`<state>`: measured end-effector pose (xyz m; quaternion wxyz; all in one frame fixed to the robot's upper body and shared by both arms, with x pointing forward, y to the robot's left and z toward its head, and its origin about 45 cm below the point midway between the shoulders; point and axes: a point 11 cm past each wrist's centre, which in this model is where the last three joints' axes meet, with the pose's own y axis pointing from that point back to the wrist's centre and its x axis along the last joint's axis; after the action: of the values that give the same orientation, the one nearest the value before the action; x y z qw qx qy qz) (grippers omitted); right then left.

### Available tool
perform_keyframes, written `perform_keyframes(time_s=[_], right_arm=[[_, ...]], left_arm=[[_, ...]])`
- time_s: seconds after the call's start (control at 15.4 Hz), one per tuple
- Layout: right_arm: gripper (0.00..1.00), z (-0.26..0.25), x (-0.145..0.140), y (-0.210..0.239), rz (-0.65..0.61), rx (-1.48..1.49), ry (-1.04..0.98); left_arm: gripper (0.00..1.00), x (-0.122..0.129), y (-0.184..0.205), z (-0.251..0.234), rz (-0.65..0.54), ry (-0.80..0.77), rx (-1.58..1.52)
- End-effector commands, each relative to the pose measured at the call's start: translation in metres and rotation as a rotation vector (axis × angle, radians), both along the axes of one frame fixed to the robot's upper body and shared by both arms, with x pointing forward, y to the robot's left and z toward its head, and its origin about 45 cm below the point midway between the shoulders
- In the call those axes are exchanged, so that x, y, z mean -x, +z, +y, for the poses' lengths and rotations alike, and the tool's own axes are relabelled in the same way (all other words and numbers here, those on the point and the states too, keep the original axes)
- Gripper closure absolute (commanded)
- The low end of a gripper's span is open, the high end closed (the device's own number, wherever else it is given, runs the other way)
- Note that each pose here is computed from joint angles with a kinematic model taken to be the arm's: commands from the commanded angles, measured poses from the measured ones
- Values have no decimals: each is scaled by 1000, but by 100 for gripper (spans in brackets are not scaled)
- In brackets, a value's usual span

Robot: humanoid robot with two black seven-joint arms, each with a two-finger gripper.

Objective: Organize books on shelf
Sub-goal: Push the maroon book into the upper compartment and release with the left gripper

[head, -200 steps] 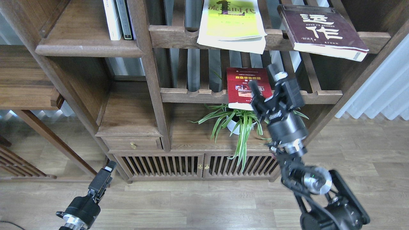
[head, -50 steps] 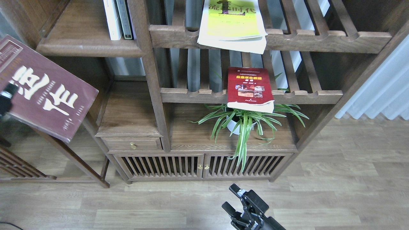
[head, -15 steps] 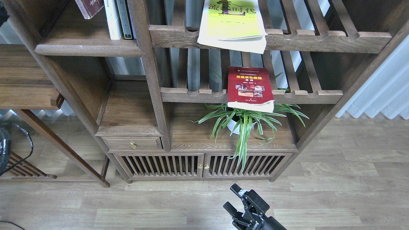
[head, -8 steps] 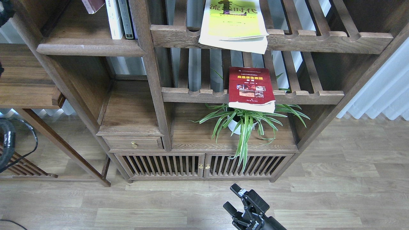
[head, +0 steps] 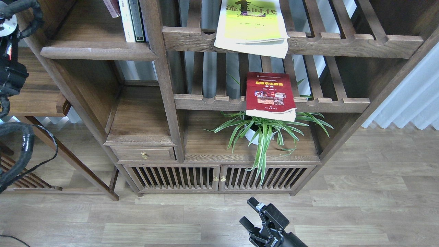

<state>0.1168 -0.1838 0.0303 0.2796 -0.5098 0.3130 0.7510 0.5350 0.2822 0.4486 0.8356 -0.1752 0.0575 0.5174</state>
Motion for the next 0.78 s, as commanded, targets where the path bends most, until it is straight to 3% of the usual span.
perform_keyframes(time_s=[0.0,0.19,0.26,0.52,0.71], right_arm=[[1,-1,0,0,0,1,-2],[1,-1,1,0,2,1,-3],[1,0,1,0,3,-1,1],[1,0,1,0,3,0,-1],[1,-1,1,0,3,1,-4]], left_arm=[[91,-1,-11,-7,22,-11,-38],[80,-1,-13,-12,25,-23,-55],[67,0,-10,-17,16,-39,-53],[28,4,2,-23,-18,-64,-1],[19,5,3,-19,-21,-64,19]])
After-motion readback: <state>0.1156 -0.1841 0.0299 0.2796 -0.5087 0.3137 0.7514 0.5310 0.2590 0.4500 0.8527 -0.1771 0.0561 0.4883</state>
